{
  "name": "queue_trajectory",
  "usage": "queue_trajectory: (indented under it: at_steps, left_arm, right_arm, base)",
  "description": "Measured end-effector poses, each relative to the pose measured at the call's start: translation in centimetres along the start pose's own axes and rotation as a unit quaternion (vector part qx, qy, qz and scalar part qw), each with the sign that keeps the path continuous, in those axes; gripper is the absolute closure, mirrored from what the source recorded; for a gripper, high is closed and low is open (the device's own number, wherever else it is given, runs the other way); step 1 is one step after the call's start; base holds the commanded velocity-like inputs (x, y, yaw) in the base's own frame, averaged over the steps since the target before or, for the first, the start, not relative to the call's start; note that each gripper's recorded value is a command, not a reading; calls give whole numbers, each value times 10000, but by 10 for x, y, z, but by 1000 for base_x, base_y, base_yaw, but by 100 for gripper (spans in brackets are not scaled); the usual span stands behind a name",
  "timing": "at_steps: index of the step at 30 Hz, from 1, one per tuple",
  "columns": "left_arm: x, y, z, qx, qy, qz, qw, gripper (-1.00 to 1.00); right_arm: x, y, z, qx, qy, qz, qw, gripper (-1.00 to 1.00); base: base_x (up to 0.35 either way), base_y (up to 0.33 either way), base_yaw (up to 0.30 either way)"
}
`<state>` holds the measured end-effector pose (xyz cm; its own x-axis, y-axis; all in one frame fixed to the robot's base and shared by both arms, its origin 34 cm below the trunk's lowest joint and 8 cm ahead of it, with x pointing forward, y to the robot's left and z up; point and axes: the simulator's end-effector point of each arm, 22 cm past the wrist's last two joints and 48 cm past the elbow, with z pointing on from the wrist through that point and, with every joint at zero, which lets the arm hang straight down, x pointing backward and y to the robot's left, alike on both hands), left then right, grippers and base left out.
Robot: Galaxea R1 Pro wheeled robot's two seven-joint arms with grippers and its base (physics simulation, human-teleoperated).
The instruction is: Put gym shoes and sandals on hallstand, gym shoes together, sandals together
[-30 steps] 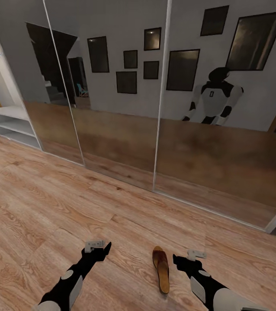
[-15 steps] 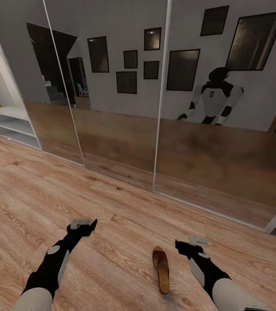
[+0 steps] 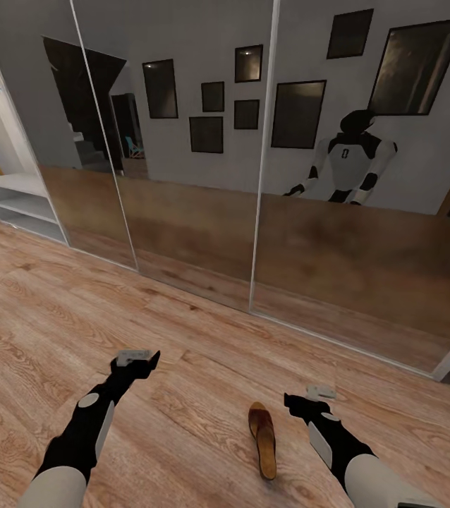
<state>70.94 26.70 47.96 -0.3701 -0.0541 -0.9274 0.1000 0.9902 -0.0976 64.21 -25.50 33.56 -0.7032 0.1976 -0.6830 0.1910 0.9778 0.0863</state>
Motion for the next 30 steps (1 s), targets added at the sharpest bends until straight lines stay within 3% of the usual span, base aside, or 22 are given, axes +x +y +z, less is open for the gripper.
queue_trajectory:
  at_steps: [11, 30]
  left_arm:
    - [1, -6, 1, 75, 25, 71, 9999, -100]
    - [60, -1, 9, 61, 149, 60, 9999, -100]
  right_arm:
    - [-2, 4, 0, -55, -63, -34, 10000, -100]
    - [46, -4, 29, -12, 8, -35, 10000, -100]
  base:
    - [0, 0, 1]
    - [0, 0, 98]
